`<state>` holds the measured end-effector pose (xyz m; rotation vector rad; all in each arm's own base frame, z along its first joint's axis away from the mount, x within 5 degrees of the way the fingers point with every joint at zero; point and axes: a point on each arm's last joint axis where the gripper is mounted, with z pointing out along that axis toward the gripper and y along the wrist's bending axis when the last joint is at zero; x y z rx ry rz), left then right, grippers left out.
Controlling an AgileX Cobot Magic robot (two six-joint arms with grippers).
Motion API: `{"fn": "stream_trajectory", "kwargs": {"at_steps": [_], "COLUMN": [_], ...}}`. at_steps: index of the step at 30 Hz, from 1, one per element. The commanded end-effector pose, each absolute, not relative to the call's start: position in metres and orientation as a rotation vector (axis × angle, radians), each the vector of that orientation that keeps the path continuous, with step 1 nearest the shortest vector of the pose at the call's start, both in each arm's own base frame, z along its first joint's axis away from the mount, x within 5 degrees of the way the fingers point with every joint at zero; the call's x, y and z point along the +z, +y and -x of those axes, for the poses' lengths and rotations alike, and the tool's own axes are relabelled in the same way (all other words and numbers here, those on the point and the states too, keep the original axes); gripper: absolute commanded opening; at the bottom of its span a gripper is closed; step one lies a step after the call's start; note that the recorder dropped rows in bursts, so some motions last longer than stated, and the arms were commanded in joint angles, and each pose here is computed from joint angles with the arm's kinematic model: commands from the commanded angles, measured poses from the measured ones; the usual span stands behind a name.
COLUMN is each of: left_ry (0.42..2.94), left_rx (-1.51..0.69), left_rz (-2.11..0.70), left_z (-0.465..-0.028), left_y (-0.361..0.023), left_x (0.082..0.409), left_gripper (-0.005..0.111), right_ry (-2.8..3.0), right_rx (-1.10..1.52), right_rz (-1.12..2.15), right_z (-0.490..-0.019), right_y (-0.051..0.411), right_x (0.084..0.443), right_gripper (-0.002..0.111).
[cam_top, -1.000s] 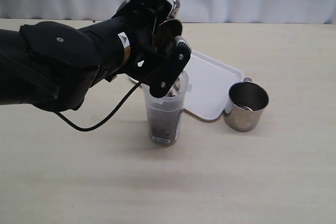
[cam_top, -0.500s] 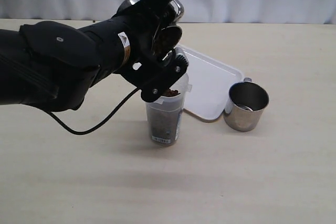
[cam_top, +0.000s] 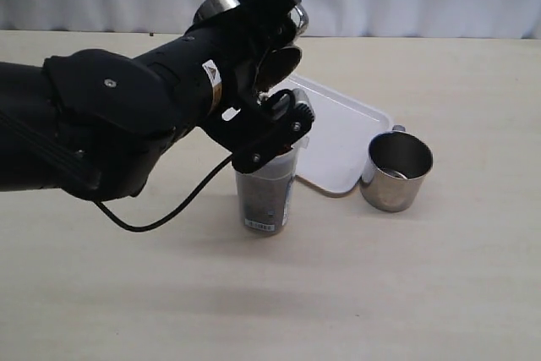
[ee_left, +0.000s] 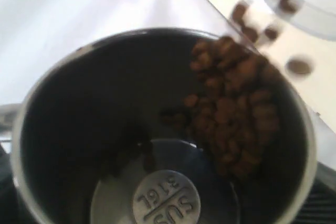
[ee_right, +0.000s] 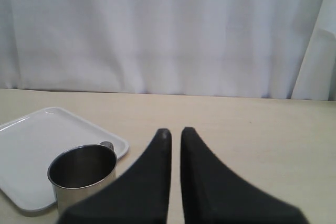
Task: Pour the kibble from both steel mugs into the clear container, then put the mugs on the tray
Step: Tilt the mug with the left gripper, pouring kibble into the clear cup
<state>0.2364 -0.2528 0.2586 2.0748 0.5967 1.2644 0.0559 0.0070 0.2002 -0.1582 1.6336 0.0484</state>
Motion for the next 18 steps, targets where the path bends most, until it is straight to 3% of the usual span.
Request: {"fn": "stream_trajectory", "kwargs": {"at_steps": [1,18], "left_ry": [0.582,0.566], "left_rx": [1.321,1.557], "left_rz": [-2.035,-2.024], "left_z": [-0.227,-0.207], "left_y": [-0.259,-0.276], "left_x": [0.267,0.253], "left_gripper": [0.0,0.0], "right_ry": [1.636,1.636], "right_rx": [0.045,0.045], "right_rz": [0.157,0.157], "right_z": [-0.056,-0.056], "right_y": [0.007,0.007], "right_x": [0.199,0.199], "right_gripper": [0.005,0.005]}}
